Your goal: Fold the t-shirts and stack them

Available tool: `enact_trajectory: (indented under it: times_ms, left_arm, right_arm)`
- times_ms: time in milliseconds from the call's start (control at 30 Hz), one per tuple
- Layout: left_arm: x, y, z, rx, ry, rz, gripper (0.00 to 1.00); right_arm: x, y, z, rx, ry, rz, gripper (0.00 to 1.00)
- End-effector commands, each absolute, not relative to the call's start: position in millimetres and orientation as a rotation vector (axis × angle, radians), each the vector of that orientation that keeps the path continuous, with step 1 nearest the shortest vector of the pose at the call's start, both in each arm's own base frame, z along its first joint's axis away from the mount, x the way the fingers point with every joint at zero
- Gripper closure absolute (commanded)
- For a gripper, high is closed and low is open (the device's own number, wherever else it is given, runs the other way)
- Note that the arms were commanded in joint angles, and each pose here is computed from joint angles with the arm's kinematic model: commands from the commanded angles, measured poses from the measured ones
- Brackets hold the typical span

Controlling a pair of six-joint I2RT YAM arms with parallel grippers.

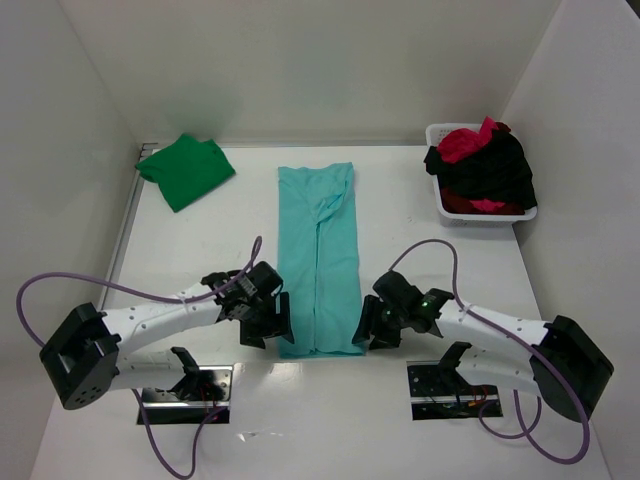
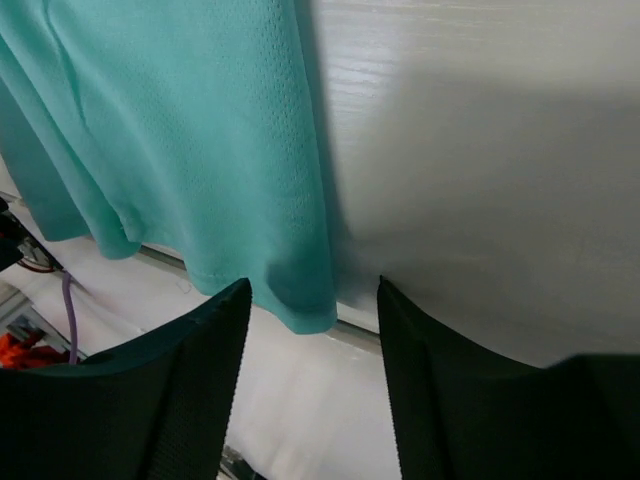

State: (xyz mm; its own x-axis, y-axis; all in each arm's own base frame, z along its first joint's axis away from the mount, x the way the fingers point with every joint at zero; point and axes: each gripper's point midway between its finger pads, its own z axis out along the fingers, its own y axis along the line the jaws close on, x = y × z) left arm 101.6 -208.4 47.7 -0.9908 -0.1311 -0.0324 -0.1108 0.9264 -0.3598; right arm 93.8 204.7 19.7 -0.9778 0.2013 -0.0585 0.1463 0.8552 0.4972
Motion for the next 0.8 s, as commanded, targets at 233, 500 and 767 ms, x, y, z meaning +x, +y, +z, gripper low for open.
enact_trajectory:
  times_ms: [233, 500, 767]
  left_arm:
    - [93.3, -205.2, 29.4, -0.216, 3.1, -0.468, 0.23]
    - [93.8, -207.8, 22.3, -0.206, 3.125, -0.449, 0.3]
    - [96.5, -211.1, 16.2, -0.222, 3.131, -0.442, 0.43]
  right_arm:
    - [102.6, 210.4, 20.6, 0.231, 2.887, 0.765, 0.51]
    - [99.7, 211.8, 19.7, 0.239, 2.896, 0.785, 0.57]
    - [101.0, 212.7, 17.4, 0.2, 2.902, 0.773, 0.74]
